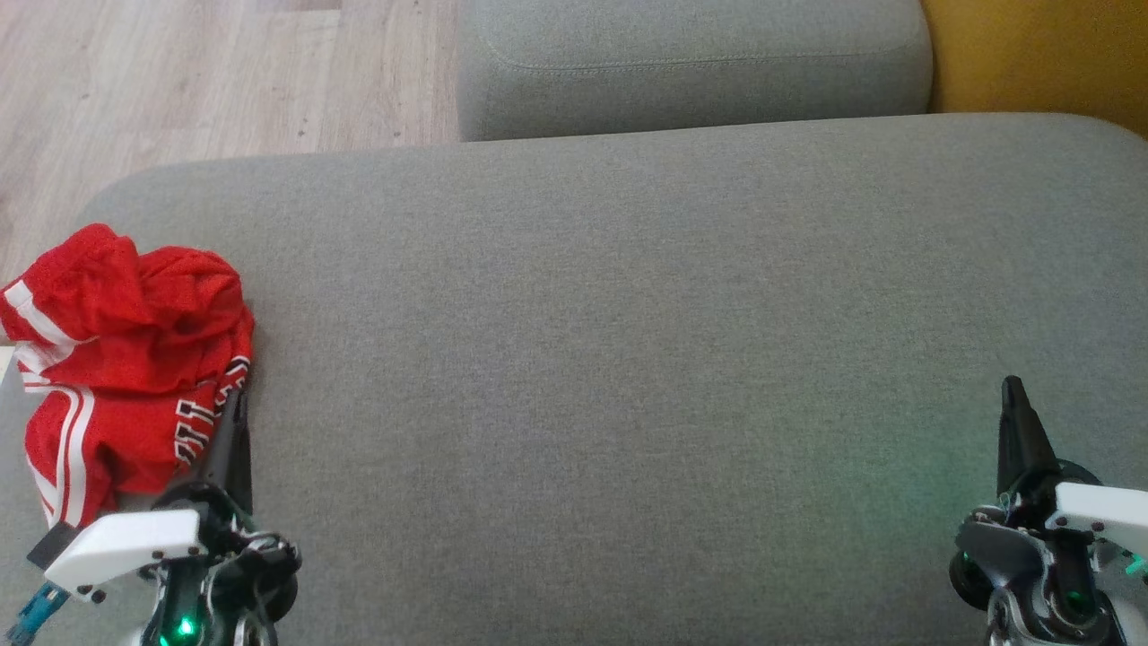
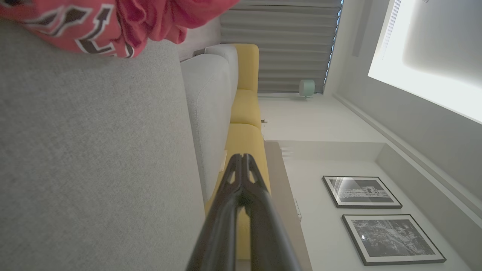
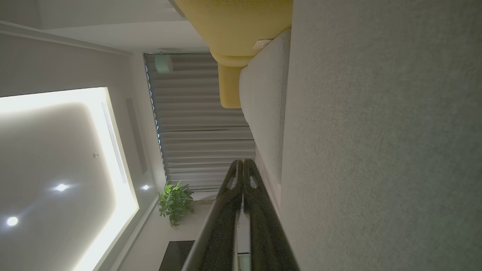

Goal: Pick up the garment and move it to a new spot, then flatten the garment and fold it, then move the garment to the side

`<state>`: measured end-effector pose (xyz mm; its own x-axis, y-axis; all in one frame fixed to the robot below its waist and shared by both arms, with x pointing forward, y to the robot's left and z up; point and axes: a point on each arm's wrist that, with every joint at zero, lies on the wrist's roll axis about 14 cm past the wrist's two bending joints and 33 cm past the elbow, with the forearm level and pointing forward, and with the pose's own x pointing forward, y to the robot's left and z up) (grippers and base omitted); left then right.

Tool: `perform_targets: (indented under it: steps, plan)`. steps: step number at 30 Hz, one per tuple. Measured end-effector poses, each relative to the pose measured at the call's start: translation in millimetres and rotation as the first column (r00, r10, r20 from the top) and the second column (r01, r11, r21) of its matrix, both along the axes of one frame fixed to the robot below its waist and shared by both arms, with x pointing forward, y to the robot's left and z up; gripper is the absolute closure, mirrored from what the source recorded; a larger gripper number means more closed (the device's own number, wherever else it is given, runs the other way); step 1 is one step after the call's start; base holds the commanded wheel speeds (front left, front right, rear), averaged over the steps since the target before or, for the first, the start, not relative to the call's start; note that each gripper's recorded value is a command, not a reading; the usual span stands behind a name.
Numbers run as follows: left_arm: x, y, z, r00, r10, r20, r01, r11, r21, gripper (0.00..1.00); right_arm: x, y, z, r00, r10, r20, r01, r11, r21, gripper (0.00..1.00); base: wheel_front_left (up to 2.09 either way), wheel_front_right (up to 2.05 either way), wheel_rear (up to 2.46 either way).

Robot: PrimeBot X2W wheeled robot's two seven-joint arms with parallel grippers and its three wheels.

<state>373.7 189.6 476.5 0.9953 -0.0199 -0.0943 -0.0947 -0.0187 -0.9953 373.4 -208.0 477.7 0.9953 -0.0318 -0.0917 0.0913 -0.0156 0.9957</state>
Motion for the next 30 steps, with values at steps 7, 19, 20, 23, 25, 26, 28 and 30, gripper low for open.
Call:
perform_targets:
  steps: [7,19,20,23,25,26,28,30]
  plan:
    - [-12,-1,-24,0.997,0.003,-0.076,-0.003,1.0,-0.01,0.0,-11,1,-23,0.997,-0.002,-0.071,0.003,1.0,0.011,0.0,0.0,0.0,0.0]
    - [-34,-8,-52,0.986,-0.001,-0.166,0.002,1.0,0.009,0.0,-33,7,-54,0.985,0.001,-0.171,-0.003,1.0,-0.013,0.0,0.0,0.0,0.0]
    - [-34,-8,-51,0.987,-0.001,-0.163,0.005,1.0,0.021,0.0,-33,7,-53,0.986,0.002,-0.167,-0.006,1.0,-0.022,0.0,0.0,0.0,0.0]
    - [-32,-7,-47,0.989,-0.002,-0.151,0.012,0.998,0.069,0.0,-31,7,-50,0.987,0.004,-0.161,-0.015,0.998,-0.064,0.0,0.0,0.0,0.0]
    - [-31,-8,-44,0.99,-0.006,-0.141,0.021,0.994,0.103,0.0,-30,8,-47,0.988,0.007,-0.154,-0.022,0.995,-0.094,0.0,0.0,0.0,0.0]
    - [-30,-8,-42,0.991,-0.006,-0.135,0.022,0.993,0.118,0.0,-29,9,-45,0.989,0.01,-0.149,-0.027,0.993,-0.111,0.0,0.0,0.0,0.0]
    - [-29,-9,-39,0.992,-0.015,-0.124,0.033,0.988,0.15,0.0,-28,11,-42,0.99,0.018,-0.141,-0.039,0.989,-0.143,0.0,0.0,0.0,0.0]
    - [-28,-11,-35,0.993,-0.02,-0.114,0.041,0.982,0.184,0.0,-27,12,-39,0.991,0.024,-0.133,-0.048,0.983,-0.177,0.0,0.0,0.0,0.0]
